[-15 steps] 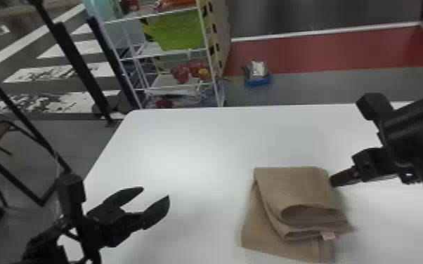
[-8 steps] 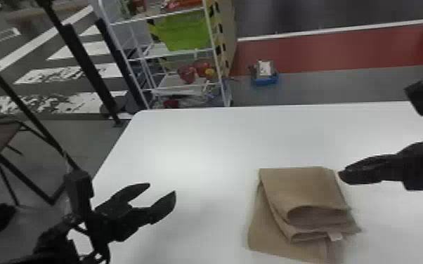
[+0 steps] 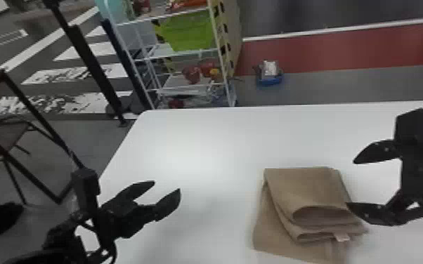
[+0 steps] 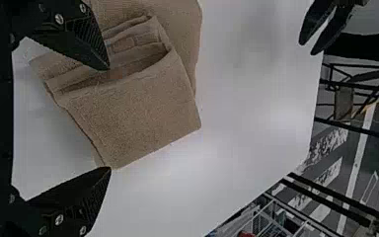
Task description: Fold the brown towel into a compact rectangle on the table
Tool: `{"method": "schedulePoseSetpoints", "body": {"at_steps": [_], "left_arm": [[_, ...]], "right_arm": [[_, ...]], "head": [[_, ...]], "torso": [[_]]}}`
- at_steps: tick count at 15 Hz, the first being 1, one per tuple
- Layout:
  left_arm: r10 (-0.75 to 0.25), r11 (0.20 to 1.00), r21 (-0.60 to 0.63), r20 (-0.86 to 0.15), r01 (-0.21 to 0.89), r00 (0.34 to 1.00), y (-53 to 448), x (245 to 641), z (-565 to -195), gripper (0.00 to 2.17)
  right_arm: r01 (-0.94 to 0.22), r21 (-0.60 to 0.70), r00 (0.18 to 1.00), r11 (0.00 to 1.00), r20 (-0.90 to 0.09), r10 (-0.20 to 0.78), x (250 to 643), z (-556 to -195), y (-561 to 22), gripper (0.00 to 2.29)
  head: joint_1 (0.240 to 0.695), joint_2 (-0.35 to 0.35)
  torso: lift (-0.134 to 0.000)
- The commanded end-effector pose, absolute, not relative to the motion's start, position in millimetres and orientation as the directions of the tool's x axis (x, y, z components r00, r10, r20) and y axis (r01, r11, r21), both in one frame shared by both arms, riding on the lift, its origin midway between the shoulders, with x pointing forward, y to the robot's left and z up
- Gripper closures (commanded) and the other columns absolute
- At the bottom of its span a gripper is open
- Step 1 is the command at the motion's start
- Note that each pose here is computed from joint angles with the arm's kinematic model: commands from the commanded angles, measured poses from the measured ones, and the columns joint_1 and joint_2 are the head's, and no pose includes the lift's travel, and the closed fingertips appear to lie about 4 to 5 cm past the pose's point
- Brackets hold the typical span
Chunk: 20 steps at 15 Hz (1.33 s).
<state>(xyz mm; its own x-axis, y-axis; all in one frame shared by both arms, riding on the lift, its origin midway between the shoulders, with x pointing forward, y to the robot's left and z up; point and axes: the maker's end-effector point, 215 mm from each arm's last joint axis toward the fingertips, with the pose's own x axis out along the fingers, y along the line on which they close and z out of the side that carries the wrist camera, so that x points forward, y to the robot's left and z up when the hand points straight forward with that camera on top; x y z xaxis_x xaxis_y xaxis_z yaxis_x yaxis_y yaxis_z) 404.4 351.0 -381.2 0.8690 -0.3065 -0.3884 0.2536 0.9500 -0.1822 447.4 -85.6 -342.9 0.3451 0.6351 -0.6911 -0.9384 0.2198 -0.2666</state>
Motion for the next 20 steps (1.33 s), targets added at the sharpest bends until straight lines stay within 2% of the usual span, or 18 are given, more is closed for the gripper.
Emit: {"method": "schedulePoseSetpoints", "body": {"at_steps": [1,3,9,20], "left_arm": [[-0.306,0.950,-0.186,-0.389,0.251,0.869,351.3,406.0,-383.3,0.08],[-0.305,0.950,-0.186,-0.390,0.250,0.869,351.6,406.4,-383.6,0.08],[-0.292,0.954,-0.189,-0.391,0.234,0.873,360.5,404.6,-385.8,0.08],[-0.286,0.955,-0.186,-0.389,0.230,0.876,362.1,407.0,-386.0,0.08]], "right_arm": [[-0.944,-0.293,0.322,0.153,-0.709,0.627,440.1,-347.4,-77.3,0.13],[-0.945,-0.307,0.309,0.114,-0.721,0.620,438.4,-349.0,-65.2,0.13],[-0.954,-0.300,0.238,-0.028,-0.806,0.542,411.4,-384.6,-59.0,0.15],[-0.957,-0.262,0.176,-0.123,-0.865,0.469,412.8,-423.6,-36.3,0.19]], "head": [[0.695,0.337],[0.695,0.348],[0.695,0.350],[0.695,0.350]], "torso": [[-0.134],[-0.134],[-0.134],[-0.134]]}}
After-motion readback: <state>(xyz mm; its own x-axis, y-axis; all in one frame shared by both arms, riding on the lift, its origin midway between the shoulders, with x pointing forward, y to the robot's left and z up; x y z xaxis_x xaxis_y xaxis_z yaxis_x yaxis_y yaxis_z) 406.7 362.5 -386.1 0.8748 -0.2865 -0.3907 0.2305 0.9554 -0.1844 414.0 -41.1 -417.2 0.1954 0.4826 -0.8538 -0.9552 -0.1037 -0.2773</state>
